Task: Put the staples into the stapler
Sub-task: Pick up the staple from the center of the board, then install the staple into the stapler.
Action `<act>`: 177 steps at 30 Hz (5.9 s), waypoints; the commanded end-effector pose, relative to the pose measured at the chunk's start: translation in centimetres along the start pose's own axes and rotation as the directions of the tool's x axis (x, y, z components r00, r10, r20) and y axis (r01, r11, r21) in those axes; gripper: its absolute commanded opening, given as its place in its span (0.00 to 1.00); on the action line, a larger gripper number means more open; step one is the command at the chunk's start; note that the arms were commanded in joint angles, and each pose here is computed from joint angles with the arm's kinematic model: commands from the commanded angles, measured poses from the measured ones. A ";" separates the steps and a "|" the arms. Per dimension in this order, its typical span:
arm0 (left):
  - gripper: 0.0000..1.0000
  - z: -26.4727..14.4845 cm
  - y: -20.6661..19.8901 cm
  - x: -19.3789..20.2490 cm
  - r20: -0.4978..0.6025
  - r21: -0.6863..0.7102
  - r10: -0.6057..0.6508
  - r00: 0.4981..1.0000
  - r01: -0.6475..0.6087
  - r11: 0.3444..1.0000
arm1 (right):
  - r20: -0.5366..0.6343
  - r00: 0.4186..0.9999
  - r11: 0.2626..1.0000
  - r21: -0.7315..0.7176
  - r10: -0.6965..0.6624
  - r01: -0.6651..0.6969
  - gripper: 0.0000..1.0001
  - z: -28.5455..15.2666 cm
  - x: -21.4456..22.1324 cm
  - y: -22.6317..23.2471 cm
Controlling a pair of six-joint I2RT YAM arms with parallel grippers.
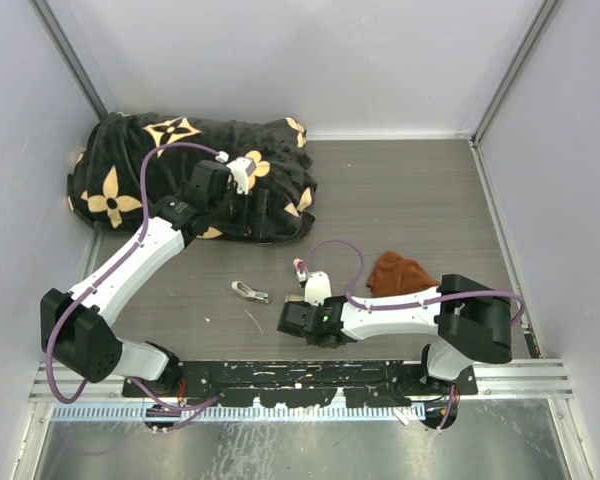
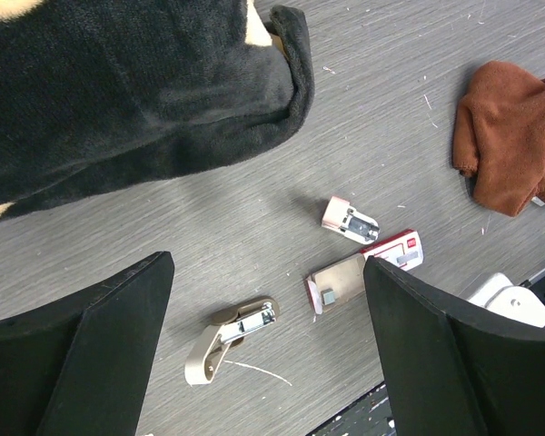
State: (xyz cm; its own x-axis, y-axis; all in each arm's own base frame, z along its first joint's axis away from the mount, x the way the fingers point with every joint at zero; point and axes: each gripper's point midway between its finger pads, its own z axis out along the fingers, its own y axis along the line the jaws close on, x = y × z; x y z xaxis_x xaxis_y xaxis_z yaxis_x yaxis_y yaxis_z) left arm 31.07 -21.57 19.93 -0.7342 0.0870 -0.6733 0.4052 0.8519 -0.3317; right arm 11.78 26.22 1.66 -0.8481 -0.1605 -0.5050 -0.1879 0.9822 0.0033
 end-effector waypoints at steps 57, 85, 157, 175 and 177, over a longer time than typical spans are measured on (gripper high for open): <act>0.55 -0.5 -11.8 11.1 -0.245 0.571 -0.011 0.970 0.153 0.807 | 0.589 0.808 0.660 -0.608 0.002 0.442 0.16 -12.4 -13.1 2.6; 0.50 0.2 -10.0 11.4 -0.221 0.448 0.004 0.975 0.098 0.889 | 0.578 0.816 0.649 -0.624 0.007 0.436 0.15 -12.8 -12.8 2.6; 0.45 11.2 -5.8 7.2 0.005 0.341 0.003 1.000 -0.004 0.940 | 0.380 0.882 0.826 -0.375 -0.278 0.421 0.13 2.0 -14.2 -1.2; 0.41 11.0 -6.1 7.1 0.004 0.348 0.012 1.000 -0.013 0.937 | 0.366 0.884 0.835 -0.354 -0.291 0.421 0.13 2.8 -13.9 -1.3; 0.41 11.0 -6.1 7.1 0.004 0.348 0.013 1.000 -0.013 0.937 | 0.364 0.884 0.836 -0.351 -0.294 0.422 0.12 2.9 -13.9 -1.3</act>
State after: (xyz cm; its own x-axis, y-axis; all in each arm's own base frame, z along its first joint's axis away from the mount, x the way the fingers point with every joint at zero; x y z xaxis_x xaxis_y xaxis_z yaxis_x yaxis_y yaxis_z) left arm 28.18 -30.43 7.42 -0.7801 0.1115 -0.6157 0.5201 0.6626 -0.5389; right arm 23.75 26.11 4.39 -0.5514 -0.4378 -0.7102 -0.6932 0.7141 0.0979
